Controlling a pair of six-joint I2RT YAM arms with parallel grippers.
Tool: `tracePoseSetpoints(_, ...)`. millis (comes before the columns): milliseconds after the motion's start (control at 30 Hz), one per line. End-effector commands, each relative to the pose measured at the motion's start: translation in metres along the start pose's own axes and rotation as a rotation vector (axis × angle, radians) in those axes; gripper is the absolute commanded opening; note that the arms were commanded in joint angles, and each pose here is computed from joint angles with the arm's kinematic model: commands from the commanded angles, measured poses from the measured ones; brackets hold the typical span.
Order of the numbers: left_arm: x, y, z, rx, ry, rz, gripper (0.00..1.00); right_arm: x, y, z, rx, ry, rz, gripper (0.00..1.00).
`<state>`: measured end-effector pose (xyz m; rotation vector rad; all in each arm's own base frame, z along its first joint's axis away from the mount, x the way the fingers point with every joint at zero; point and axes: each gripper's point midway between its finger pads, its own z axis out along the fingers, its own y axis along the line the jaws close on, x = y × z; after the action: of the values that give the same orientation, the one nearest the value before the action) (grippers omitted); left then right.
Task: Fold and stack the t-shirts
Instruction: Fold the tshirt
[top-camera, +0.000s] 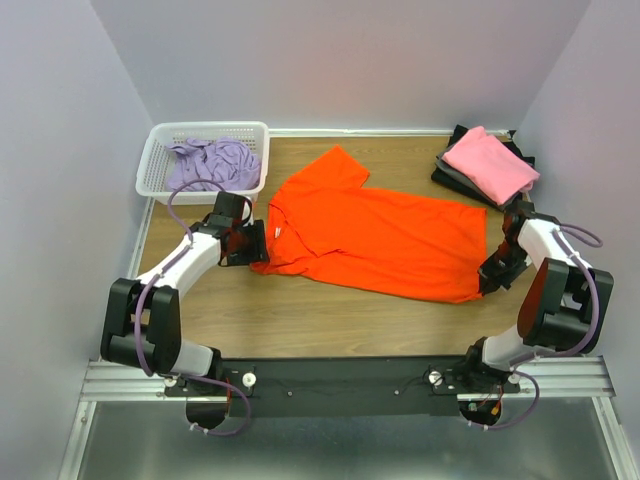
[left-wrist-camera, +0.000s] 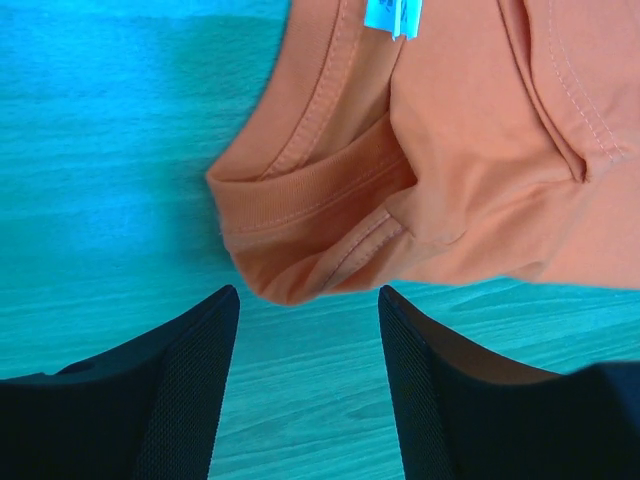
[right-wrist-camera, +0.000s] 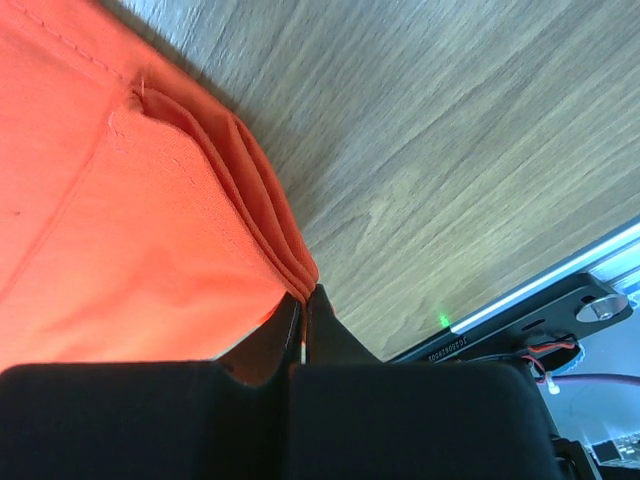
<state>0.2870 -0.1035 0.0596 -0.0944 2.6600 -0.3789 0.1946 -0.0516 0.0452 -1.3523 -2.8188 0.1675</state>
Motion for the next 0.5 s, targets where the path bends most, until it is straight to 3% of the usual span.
tracePoseSetpoints(0,-0.01,0.004,0.001,-0.021,-0.039,-0.008,0.63,-0.01,-0.003,0.005,0.021,-0.026,0.004,0.02)
tracePoseSetpoints(167,-0.011,0.007,0.009,-0.036,-0.02,-0.005,0.54,-0.012,-0.002,0.007,0.024,-0.02,0.002,0.02)
tracePoseSetpoints(467,-0.009,0.003,0.019,-0.008,0.004,-0.003,0.51,-0.016,-0.004,0.008,0.026,-0.023,0.002,0.02)
